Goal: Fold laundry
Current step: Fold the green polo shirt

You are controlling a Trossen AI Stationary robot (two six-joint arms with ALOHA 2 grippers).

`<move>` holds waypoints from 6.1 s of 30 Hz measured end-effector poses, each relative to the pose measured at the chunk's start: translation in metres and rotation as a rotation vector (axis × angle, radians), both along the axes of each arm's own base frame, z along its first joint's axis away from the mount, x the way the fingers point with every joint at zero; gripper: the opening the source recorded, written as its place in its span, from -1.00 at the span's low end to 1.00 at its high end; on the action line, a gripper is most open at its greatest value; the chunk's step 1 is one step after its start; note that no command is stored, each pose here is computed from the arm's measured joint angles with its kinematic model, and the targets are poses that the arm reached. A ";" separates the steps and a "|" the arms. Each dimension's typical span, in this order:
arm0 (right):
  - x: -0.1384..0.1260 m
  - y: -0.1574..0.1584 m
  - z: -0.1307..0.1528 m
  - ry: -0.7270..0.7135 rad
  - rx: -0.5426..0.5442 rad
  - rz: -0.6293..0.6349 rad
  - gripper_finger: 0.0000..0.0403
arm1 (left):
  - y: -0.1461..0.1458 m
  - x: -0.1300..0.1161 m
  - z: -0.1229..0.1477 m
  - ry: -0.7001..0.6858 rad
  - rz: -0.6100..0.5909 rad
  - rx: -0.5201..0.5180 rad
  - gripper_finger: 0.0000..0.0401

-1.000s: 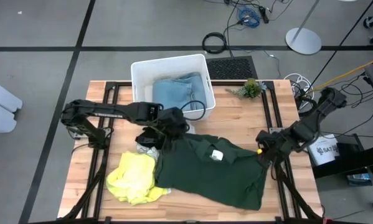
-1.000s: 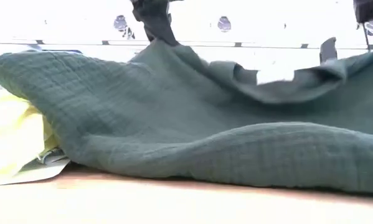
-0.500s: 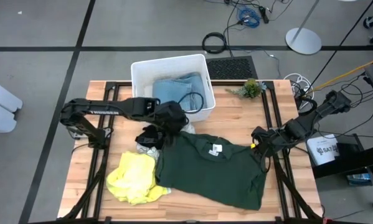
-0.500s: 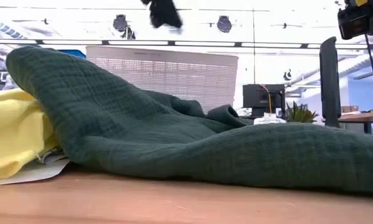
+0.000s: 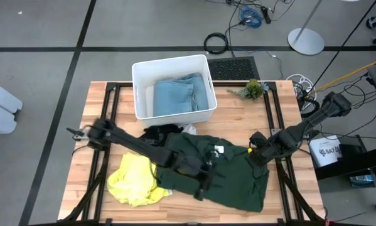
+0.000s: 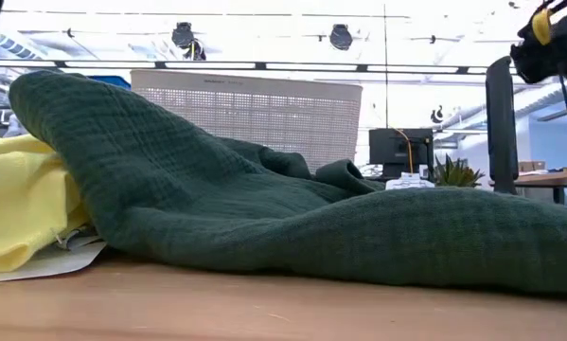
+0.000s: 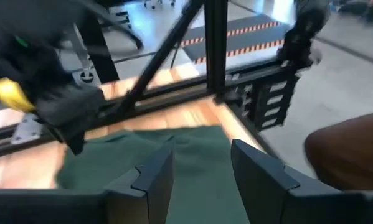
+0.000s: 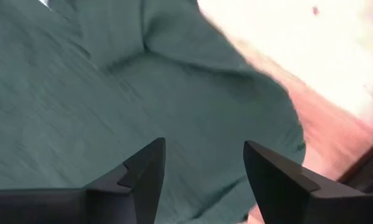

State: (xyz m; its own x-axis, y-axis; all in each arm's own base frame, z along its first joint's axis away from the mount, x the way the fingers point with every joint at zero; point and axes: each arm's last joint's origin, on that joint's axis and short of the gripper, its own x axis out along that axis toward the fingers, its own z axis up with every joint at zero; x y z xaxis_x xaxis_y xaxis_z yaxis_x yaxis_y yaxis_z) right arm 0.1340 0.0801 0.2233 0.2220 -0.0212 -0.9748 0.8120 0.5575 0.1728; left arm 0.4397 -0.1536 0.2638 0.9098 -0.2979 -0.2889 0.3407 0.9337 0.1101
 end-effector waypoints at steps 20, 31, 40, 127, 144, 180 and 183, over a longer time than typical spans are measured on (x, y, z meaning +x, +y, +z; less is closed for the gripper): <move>-0.009 0.038 -0.018 0.144 0.068 -0.198 0.02 | -0.062 0.076 -0.098 0.156 -0.057 0.096 -0.17; -0.014 0.066 -0.037 0.148 0.064 -0.324 0.02 | -0.079 0.068 -0.141 0.291 -0.044 0.147 -0.17; -0.004 0.077 -0.089 0.146 0.061 -0.314 0.01 | -0.080 0.060 -0.147 0.429 0.000 0.108 -0.18; -0.004 0.066 0.116 -0.221 0.053 0.051 -1.00 | 0.044 0.081 -0.079 0.655 -0.029 0.055 -0.01; 0.011 0.065 0.172 -0.545 0.086 0.265 -1.00 | 0.053 0.105 -0.064 0.358 0.045 0.035 -0.01; 0.012 0.056 0.176 -0.499 0.086 0.227 -1.00 | 0.071 0.075 -0.036 0.534 -0.033 -0.041 -0.01; 0.014 0.059 0.179 -0.535 0.102 0.245 -1.00 | 0.081 0.084 -0.048 0.439 0.017 -0.085 -0.01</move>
